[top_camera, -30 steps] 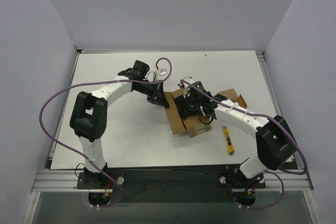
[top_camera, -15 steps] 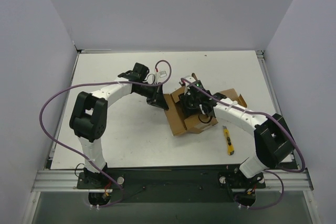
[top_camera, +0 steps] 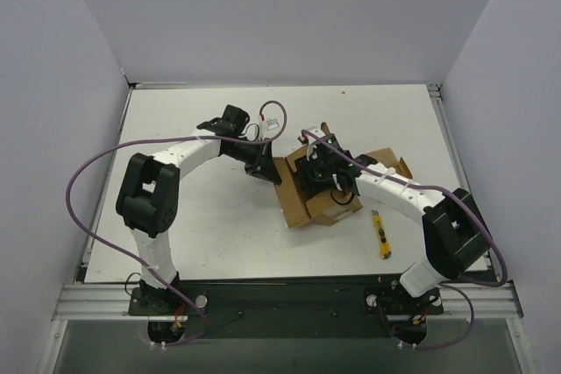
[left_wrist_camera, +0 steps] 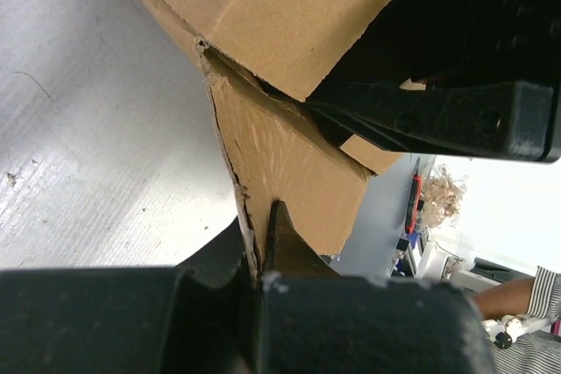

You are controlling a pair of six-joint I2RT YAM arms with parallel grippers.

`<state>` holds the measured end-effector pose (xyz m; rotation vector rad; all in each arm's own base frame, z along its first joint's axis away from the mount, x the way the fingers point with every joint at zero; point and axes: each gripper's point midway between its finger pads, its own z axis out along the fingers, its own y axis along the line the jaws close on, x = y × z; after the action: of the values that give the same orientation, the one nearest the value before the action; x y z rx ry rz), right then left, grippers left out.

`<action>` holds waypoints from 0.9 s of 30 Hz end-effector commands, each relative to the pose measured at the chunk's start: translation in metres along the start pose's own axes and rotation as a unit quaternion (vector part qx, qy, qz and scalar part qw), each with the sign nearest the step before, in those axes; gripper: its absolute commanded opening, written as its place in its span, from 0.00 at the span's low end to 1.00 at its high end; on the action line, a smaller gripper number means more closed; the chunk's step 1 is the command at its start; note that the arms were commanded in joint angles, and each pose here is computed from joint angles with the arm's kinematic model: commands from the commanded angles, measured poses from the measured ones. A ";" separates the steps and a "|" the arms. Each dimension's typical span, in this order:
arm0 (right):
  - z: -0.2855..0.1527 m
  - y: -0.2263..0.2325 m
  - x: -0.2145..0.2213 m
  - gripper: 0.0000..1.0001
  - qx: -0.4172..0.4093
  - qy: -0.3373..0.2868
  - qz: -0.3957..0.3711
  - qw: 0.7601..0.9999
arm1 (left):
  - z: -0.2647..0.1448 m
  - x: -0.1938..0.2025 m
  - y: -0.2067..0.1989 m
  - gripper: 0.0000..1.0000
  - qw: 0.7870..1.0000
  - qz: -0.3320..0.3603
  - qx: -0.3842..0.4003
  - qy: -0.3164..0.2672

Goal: Unpack the express box

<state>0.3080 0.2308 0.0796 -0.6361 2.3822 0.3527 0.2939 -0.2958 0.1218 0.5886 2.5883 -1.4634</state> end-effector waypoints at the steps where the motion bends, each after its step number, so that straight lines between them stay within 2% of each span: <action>1: -0.005 0.009 -0.014 0.48 0.009 -0.015 -0.018 1.000 | -0.003 0.003 -0.010 0.00 0.999 0.037 0.002 0.005; 7: -0.008 0.029 -0.017 0.53 -0.045 -0.012 0.014 0.999 | -0.001 0.003 -0.014 0.00 0.999 0.044 0.004 0.007; 16: -0.017 0.044 -0.033 0.57 -0.093 -0.015 0.015 0.995 | -0.001 0.000 -0.014 0.00 0.999 0.041 0.001 0.005; 22: 0.007 0.034 -0.006 0.56 -0.026 0.019 -0.023 0.999 | 0.001 -0.002 -0.019 0.00 0.999 0.034 0.017 0.001; 26: 0.017 0.018 -0.002 0.46 0.042 0.035 -0.036 0.998 | 0.001 -0.004 -0.023 0.00 0.999 0.029 0.022 -0.001; 27: 0.015 0.000 -0.007 0.41 0.100 0.027 -0.047 0.994 | 0.001 -0.005 -0.024 0.00 0.999 0.030 0.023 -0.001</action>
<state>0.3019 0.2427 0.0788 -0.6831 2.4328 0.2761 0.2886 -0.2934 0.1233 0.5689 2.6188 -1.4780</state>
